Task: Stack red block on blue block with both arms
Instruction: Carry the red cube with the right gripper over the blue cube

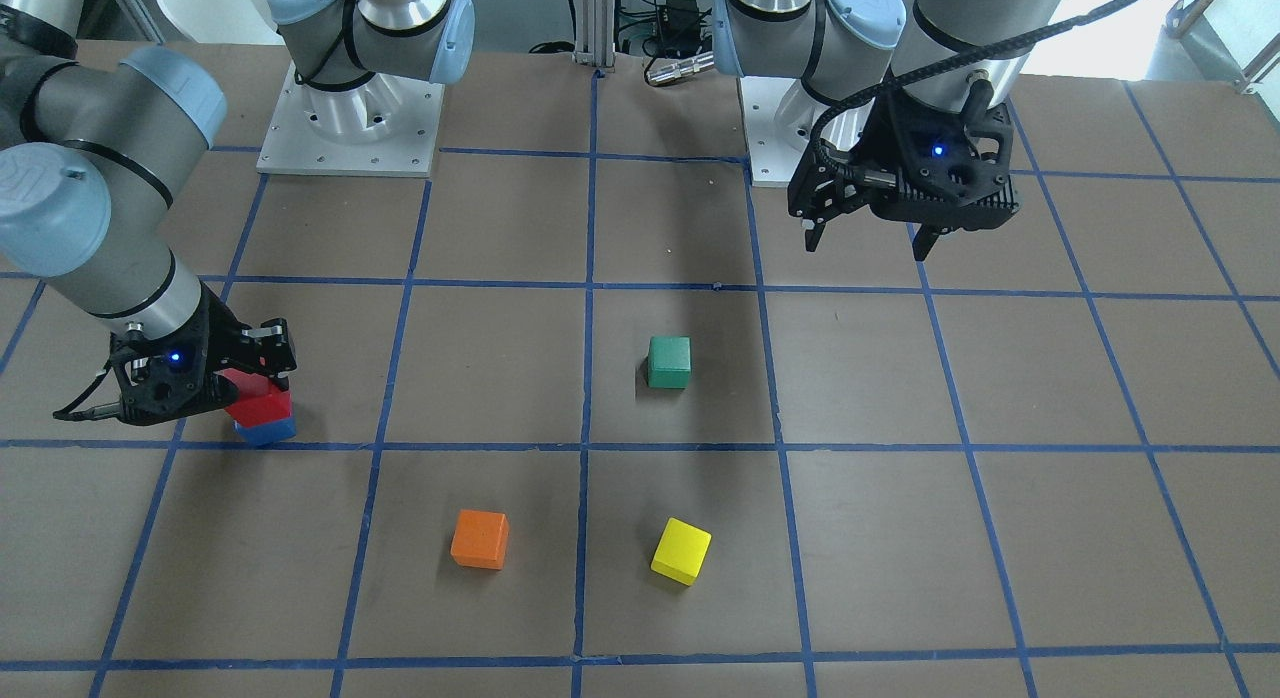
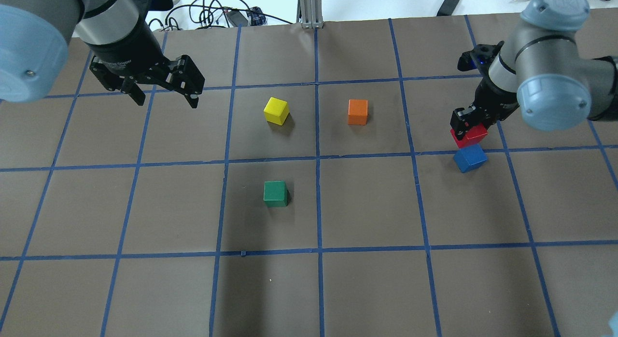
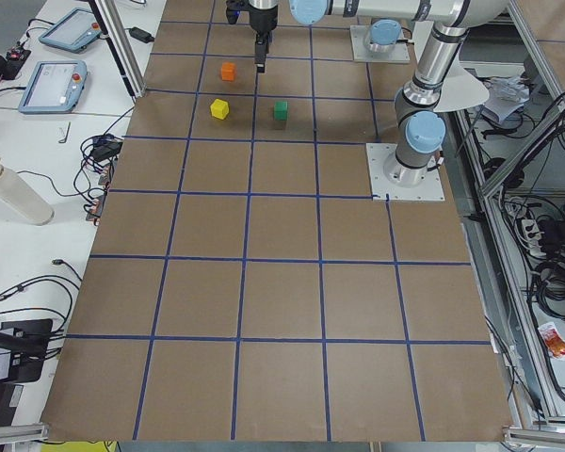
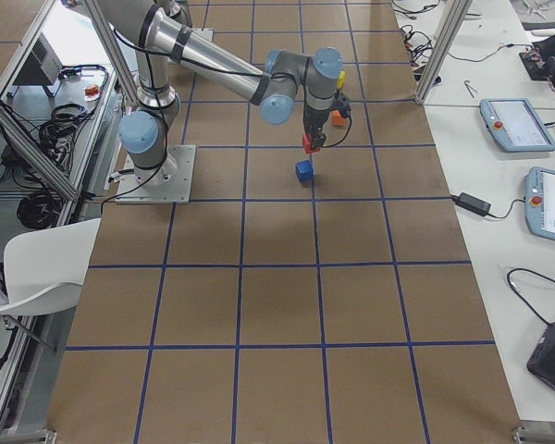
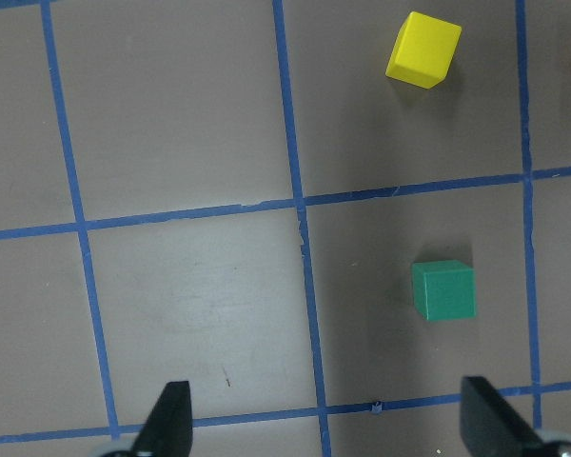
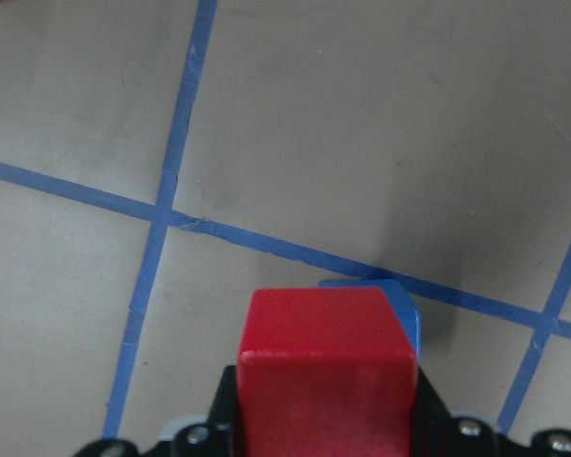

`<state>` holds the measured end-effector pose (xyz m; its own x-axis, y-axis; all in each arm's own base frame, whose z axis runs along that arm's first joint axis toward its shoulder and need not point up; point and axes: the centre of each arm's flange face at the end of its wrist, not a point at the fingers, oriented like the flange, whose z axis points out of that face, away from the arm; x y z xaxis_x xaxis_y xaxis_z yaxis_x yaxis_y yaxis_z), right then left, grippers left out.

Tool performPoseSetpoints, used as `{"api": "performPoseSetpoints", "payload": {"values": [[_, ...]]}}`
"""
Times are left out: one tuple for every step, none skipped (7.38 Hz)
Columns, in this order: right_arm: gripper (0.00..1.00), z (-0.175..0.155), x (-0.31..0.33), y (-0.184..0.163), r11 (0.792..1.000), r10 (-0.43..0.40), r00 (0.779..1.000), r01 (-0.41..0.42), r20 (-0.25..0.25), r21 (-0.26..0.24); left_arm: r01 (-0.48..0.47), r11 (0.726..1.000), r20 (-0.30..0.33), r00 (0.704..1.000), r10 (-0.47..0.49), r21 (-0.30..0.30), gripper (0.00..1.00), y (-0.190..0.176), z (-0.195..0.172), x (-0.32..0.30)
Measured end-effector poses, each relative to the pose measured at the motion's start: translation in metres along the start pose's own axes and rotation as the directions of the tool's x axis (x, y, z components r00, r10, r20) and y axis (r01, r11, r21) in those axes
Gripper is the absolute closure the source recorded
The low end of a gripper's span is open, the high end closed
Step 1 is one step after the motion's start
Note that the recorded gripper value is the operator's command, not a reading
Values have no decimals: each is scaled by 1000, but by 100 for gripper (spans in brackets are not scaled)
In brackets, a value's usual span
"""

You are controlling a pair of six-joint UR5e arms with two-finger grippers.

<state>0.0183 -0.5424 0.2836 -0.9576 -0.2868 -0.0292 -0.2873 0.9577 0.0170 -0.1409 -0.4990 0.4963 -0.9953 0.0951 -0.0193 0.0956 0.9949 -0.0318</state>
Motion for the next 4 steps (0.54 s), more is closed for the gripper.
{"api": "performPoseSetpoints", "payload": {"values": [[100,10,4,6,1000,-14,1000,14,-8,9,0,1000,0,1000,0,0,0,0,0,0],[100,15,7,9,1000,-27,999,27,-18,8,0,1000,-1,1000,0,-1,0,0,0,0],[100,18,9,11,999,-48,998,47,-29,-2,0,1000,-1,1000,0,-2,0,0,1,0],[100,20,10,12,998,-61,998,61,-34,-7,0,1000,-1,1000,0,-1,0,0,1,0]]}}
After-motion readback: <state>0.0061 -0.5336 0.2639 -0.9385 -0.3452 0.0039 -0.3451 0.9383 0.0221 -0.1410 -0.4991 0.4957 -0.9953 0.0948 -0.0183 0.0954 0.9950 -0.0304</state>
